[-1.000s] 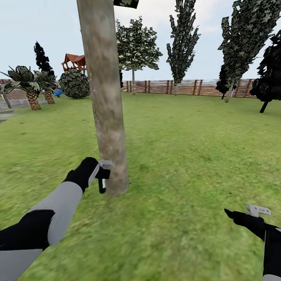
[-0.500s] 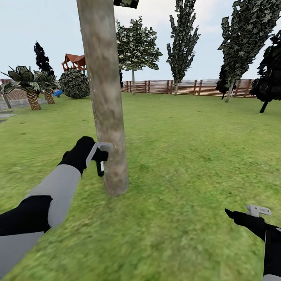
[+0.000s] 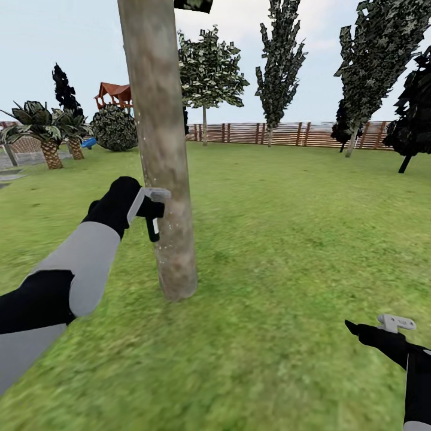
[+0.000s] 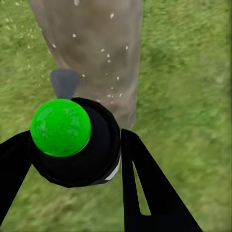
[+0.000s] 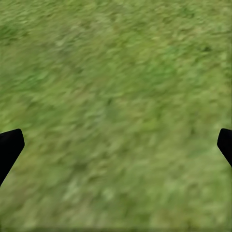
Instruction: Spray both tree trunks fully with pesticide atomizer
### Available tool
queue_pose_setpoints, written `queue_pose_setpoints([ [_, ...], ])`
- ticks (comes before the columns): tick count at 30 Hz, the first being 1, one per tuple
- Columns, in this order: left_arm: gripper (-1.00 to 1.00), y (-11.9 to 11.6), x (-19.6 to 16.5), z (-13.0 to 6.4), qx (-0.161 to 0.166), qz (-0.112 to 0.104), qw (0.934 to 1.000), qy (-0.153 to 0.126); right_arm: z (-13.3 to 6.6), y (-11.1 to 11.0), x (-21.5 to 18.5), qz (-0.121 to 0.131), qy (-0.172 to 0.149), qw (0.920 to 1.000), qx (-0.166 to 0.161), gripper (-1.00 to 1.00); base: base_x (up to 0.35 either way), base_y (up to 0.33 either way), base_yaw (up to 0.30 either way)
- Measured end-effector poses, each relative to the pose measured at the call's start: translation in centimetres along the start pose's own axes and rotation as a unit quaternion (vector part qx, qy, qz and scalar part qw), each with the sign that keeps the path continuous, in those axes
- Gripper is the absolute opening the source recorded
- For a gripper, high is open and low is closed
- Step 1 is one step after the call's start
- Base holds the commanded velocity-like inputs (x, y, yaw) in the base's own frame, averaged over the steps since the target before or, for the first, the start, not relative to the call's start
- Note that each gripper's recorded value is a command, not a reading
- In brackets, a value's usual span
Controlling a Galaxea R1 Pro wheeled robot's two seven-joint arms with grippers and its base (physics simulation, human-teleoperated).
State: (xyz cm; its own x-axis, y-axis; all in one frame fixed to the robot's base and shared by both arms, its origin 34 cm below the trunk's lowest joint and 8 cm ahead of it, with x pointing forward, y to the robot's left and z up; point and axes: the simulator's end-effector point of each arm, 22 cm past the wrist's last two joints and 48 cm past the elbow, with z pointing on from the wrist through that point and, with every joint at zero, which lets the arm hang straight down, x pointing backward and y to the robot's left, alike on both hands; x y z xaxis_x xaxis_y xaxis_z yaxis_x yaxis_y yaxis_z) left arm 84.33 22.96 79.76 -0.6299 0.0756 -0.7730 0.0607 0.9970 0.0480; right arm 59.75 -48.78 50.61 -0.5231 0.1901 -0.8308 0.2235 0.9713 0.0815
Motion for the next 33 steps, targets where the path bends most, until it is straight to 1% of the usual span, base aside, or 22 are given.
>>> queue_pose_setpoints([
  [1,-1.0,0.0,-1.1,-0.6,0.0,0.001,1.0,-0.005,0.0,0.0,0.0,0.0,0.0,1.0,0.0,1.0,0.0,0.0,0.0],
  [4,-1.0,0.1,-2.1,-1.2,-0.001,0.002,1.0,-0.008,0.0,0.0,0.0,0.0,0.0,1.0,0.0,1.0,0.0,0.0,0.0],
  [7,-1.0,0.2,-4.8,-2.9,-0.002,0.002,0.9996,-0.028,0.0,0.0,0.0,0.0,0.0,1.0,0.0,1.0,0.0,0.0,0.0],
  [10,-1.0,0.3,-6.5,-4.0,-0.003,0.002,0.9991,-0.042,0.0,0.0,0.0,0.0,0.0,1.0,0.0,1.0,0.0,0.0,0.0],
  [19,-1.0,0.6,-12.0,-8.4,-0.006,0.004,0.9962,-0.087,0.0,0.0,0.1,0.001,0.001,1.0,-0.001,1.0,0.0,0.0,0.0],
  [25,-1.0,0.6,-15.2,-11.3,-0.007,0.006,0.9953,-0.096,0.0,0.0,0.1,0.001,0.001,1.0,-0.001,1.0,0.0,0.0,0.0],
  [29,-1.0,0.7,-17.3,-13.5,-0.008,0.007,0.9935,-0.114,0.0,0.0,0.1,0.001,0.001,1.0,-0.001,1.0,0.0,0.0,0.0],
  [33,-1.0,0.6,-18.1,-14.5,-0.008,0.009,0.9936,-0.112,0.0,0.0,0.1,0.001,0.001,1.0,-0.001,1.0,0.0,0.0,0.0],
])
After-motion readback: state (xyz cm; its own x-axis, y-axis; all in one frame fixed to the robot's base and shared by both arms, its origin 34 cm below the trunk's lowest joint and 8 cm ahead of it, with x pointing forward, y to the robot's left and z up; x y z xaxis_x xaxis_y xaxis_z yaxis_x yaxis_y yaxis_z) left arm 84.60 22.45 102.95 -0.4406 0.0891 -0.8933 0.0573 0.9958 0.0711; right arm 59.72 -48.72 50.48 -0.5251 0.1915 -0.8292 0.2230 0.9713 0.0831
